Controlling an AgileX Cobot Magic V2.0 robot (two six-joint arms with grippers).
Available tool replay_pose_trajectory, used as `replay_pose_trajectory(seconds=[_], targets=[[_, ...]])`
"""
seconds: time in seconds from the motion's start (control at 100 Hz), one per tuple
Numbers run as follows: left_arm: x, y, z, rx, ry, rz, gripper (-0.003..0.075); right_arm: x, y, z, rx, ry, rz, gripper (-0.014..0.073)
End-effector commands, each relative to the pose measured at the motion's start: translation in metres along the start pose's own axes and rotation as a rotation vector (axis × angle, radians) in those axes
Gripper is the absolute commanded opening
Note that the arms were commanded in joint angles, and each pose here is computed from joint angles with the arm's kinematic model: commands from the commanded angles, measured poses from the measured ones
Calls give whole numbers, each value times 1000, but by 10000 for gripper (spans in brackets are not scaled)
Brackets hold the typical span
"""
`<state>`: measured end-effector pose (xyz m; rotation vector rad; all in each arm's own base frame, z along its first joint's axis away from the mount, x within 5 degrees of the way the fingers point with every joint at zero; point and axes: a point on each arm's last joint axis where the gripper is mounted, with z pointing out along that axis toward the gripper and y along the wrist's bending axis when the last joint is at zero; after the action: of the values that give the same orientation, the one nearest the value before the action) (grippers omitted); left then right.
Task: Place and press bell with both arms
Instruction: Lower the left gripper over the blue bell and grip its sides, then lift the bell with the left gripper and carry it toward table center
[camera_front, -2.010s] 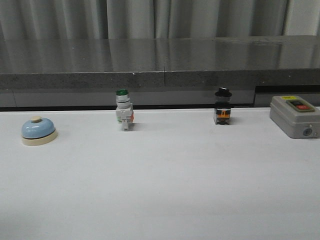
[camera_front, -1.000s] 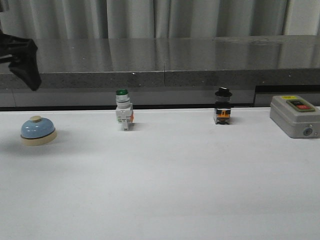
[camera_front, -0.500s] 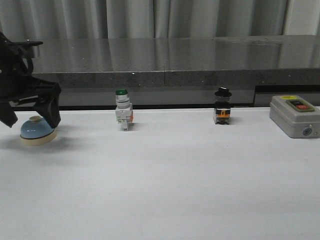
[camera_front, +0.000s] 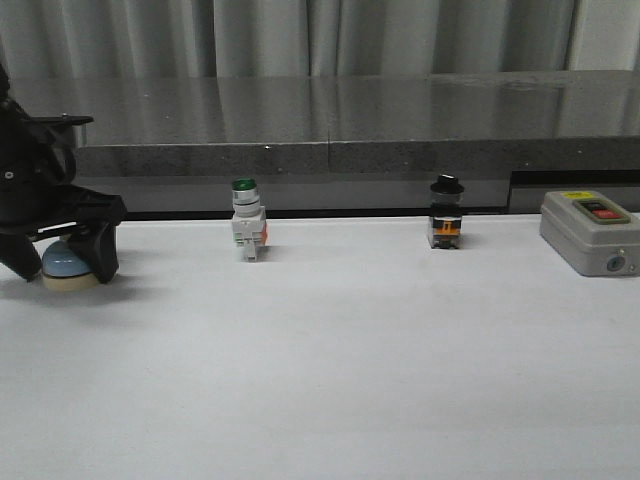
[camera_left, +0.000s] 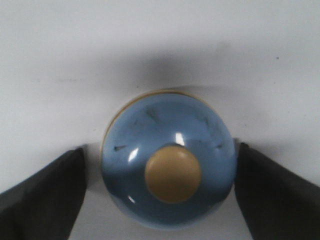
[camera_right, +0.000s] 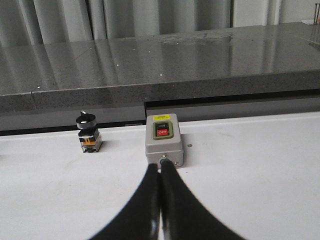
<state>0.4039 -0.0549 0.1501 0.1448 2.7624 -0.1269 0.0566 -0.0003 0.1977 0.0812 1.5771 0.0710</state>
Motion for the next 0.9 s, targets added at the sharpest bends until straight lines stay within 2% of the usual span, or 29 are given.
replay_pose_trajectory(seconds=[0.0, 0.14, 0.28, 0.57, 0.69, 0.89], targets=[[-17, -4, -23, 9, -109, 1, 432, -13, 1, -2, -2, -113, -11, -60], [-17, -4, -23, 9, -109, 1, 262, -13, 1, -2, -2, -113, -11, -60], [-17, -5, -30, 10, -108, 2, 186, -13, 1, -2, -2, -113, -11, -60], [-17, -19, -82, 55, -142, 2, 174, -13, 1, -2, -2, -113, -11, -60], [-16, -41, -110, 88, -200, 50, 174, -13, 1, -2, -2, -113, -11, -60], [-5, -97, -139, 169, -254, 185, 174, -13, 1, -2, -2, -113, -11, -60]])
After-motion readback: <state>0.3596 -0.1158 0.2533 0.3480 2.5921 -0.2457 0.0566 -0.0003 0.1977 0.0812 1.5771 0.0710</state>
